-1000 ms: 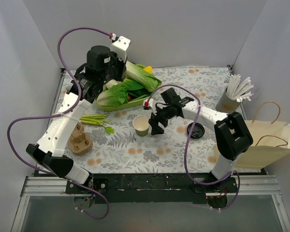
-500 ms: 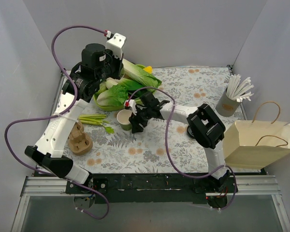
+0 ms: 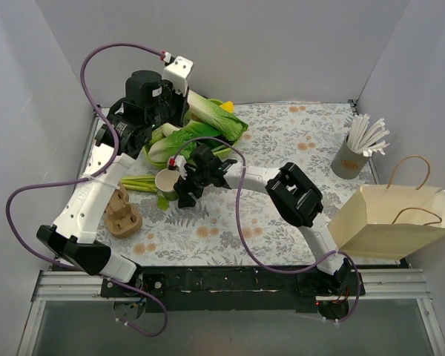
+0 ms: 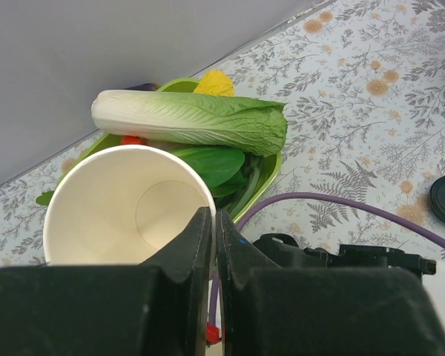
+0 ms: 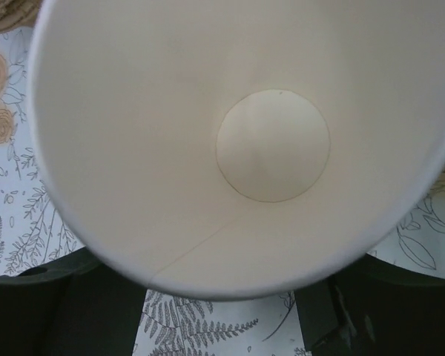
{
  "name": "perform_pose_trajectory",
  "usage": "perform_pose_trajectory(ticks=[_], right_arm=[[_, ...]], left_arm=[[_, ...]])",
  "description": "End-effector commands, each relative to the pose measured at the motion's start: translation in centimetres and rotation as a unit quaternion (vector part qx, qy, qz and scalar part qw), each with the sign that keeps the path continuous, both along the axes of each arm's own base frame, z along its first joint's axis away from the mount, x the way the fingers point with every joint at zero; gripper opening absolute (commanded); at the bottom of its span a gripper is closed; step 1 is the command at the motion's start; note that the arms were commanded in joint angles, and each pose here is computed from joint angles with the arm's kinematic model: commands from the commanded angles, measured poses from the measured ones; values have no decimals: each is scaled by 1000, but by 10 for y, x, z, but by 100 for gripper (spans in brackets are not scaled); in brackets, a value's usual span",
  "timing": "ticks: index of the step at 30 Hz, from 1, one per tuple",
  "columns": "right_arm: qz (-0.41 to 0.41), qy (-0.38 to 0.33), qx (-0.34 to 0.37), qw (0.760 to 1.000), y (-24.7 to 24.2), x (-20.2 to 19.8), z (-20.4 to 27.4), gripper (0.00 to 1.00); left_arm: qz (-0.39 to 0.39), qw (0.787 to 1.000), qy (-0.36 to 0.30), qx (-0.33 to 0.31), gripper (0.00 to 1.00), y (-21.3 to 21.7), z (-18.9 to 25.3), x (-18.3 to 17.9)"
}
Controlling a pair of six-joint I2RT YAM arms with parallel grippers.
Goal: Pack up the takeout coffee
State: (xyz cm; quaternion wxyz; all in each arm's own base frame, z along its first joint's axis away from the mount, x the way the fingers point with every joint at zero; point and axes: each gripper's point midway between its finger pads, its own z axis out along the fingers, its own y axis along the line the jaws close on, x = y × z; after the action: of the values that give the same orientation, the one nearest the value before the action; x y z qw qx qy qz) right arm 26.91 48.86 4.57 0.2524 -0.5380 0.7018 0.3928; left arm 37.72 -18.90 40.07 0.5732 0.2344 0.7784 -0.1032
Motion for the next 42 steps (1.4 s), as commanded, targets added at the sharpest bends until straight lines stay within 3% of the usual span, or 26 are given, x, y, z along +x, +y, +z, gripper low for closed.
perform_pose_trajectory(ticks=[1, 2, 7, 8, 13, 18, 22, 28, 33, 42], right_arm=[[-30, -28, -10, 999, -18, 21, 22, 78], [-44, -37, -4, 998, -34, 32, 43, 80], [-70, -29, -66, 995, -135, 27, 52, 84], [-79, -56, -62, 993, -157, 33, 74, 85], [-120, -53, -120, 984, -246, 5, 78, 84], [-201, -33, -133, 970, -317, -1, 90, 80], [-226, -38, -143, 963, -343, -4, 101, 75], [-270, -20, -156, 950, -374, -4, 92, 66], [-281, -25, -170, 944, -382, 1, 88, 65], [-232, -50, -193, 952, -389, -9, 68, 65]], left_arm=[[-22, 1000, -18, -12, 0, 2, 19, -12], [-42, 999, -15, -12, 0, -3, 18, -15], [-146, 989, 27, 12, 0, -27, -12, -35], [-166, 985, 41, 17, 0, -33, -22, -36], [-300, 948, 94, 57, 0, -74, -69, -64], [-373, 913, 145, 76, 0, -107, -128, -87], [-415, 889, 169, 92, 0, -129, -175, -110], [-454, 870, 171, 91, 0, -145, -221, -130], [-468, 871, 131, 74, 0, -162, -227, -148], [-488, 859, 139, 66, 0, -168, -241, -176]])
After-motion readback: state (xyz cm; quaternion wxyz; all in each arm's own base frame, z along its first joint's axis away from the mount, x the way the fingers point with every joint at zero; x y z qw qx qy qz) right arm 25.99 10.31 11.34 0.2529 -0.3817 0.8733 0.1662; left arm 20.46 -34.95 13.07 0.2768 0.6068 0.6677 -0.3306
